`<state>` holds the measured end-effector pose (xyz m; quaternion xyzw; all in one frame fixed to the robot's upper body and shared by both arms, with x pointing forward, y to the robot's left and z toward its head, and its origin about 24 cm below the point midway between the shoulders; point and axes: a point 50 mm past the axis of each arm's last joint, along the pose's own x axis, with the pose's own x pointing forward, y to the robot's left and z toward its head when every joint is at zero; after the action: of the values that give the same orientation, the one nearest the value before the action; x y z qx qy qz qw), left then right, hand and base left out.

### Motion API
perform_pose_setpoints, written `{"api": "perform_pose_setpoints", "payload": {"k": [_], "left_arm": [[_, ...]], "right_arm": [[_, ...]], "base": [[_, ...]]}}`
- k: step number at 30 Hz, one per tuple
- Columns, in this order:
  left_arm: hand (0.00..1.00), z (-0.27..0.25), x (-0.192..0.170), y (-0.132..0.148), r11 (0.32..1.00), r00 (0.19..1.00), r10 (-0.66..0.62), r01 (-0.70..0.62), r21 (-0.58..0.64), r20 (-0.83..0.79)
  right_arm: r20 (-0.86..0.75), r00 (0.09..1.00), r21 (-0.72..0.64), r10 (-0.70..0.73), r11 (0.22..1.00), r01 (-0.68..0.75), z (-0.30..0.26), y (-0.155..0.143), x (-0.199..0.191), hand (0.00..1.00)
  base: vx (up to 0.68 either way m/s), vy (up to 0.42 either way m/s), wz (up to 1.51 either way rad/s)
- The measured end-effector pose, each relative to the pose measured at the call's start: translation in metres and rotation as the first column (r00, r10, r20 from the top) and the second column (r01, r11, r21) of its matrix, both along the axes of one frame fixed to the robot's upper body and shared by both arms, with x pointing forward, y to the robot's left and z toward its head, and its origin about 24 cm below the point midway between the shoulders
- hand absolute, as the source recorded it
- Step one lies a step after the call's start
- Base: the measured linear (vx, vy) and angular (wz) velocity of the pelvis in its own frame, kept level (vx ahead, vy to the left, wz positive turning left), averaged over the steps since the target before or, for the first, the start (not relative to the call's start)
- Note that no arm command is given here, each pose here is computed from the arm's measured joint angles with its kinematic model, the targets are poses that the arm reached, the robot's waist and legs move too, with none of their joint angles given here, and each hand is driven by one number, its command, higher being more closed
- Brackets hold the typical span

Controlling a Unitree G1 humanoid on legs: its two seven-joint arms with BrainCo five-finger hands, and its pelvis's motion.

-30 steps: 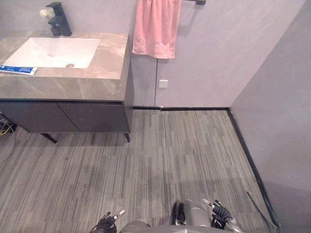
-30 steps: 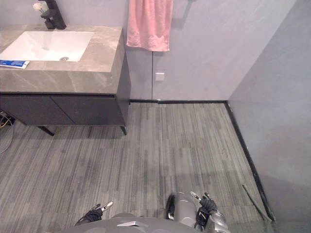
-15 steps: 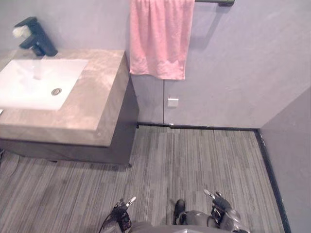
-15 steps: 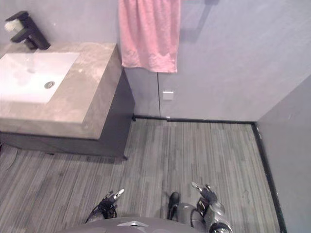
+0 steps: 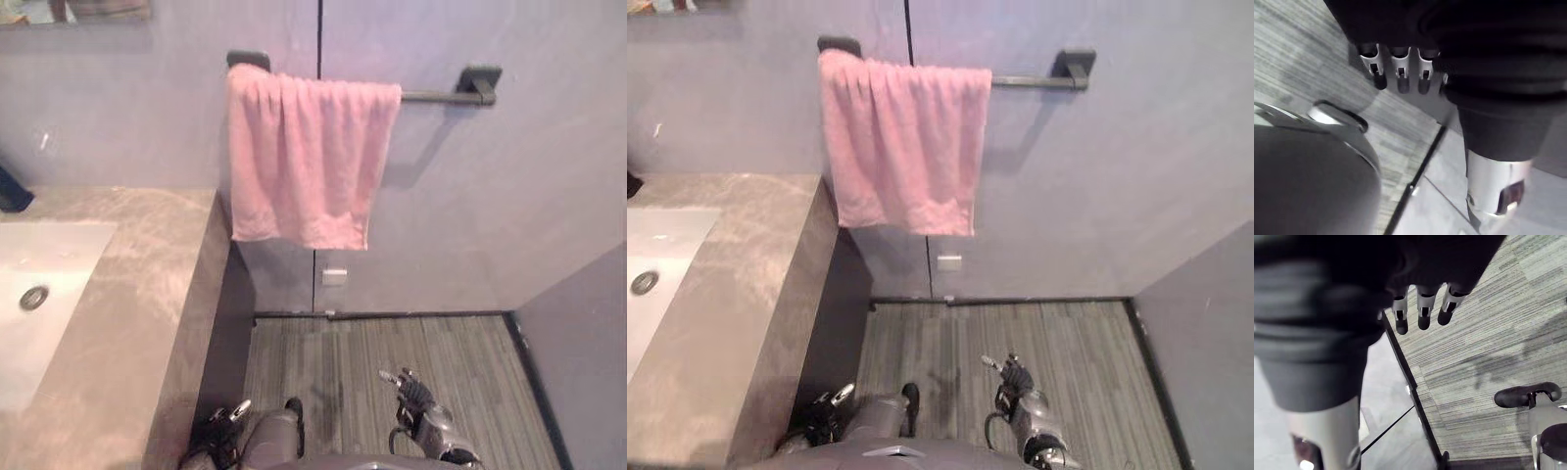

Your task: Organize washtable

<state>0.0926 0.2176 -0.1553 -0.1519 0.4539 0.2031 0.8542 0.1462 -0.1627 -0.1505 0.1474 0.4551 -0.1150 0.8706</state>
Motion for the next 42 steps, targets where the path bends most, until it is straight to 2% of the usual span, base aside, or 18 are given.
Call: {"api": "perform_pose_setpoints", "payload": {"k": [6,9,14,19,21,24,27,30,35,42], "left_arm": [[0.0,-0.004,0.003,-0.018,1.0,1.0,-0.005,0.004,-0.009,-0.024],[0.0,-0.003,0.001,-0.007,1.0,0.999,0.001,0.0,0.02,-0.034],[0.0,-0.007,-0.004,-0.015,1.0,0.998,0.005,-0.005,0.003,-0.063],[0.0,-0.007,-0.006,-0.014,0.998,0.997,-0.047,0.049,0.029,-0.069],[0.0,-0.002,0.002,-0.016,0.994,0.994,-0.101,0.103,0.049,-0.029],[0.0,0.023,0.025,-0.016,0.992,0.98,-0.101,0.087,0.087,0.173],[0.0,0.058,0.051,-0.007,0.991,0.919,-0.065,0.012,0.137,0.39],[0.0,0.1,0.075,-0.001,0.981,0.816,-0.081,-0.035,0.189,0.573],[0.0,0.147,0.096,0.0,0.97,0.666,-0.107,-0.095,0.226,0.738],[0.0,0.191,0.103,-0.008,0.965,0.501,-0.105,-0.157,0.21,0.859]], "right_arm": [[-0.068,0.998,-0.027,-0.018,1.0,0.016,-0.008,-0.014,-0.027,0.0],[-0.084,0.996,-0.011,-0.018,1.0,0.017,-0.01,-0.009,-0.031,0.0],[-0.118,0.993,-0.031,-0.021,0.999,0.018,-0.012,-0.02,-0.034,0.0],[-0.12,0.986,-0.048,0.116,0.991,-0.122,-0.011,-0.011,-0.03,0.0],[-0.038,0.979,-0.08,0.201,0.976,-0.204,-0.002,-0.002,-0.01,0.0],[0.266,0.928,-0.177,0.263,0.959,-0.221,0.044,0.007,0.045,0.0],[0.522,0.812,-0.246,0.262,0.957,-0.151,0.095,0.007,0.082,0.0],[0.646,0.716,-0.275,0.266,0.955,-0.107,0.128,0.007,0.097,0.0],[0.742,0.594,-0.311,0.311,0.945,-0.106,0.164,0.017,0.121,0.0],[0.813,0.423,-0.357,0.401,0.916,-0.184,0.207,0.051,0.151,0.0]], "base": [[-0.03,0.038,0.09],[-0.26,-0.057,0.02],[0.03,-0.158,-0.04],[0.06,-0.042,0.21],[0.08,0.011,0.1],[0.09,0.03,0.02],[0.06,0.017,0.04],[0.02,0.007,0.16],[-0.03,0.011,0.13],[-0.06,0.015,0.06]]}}
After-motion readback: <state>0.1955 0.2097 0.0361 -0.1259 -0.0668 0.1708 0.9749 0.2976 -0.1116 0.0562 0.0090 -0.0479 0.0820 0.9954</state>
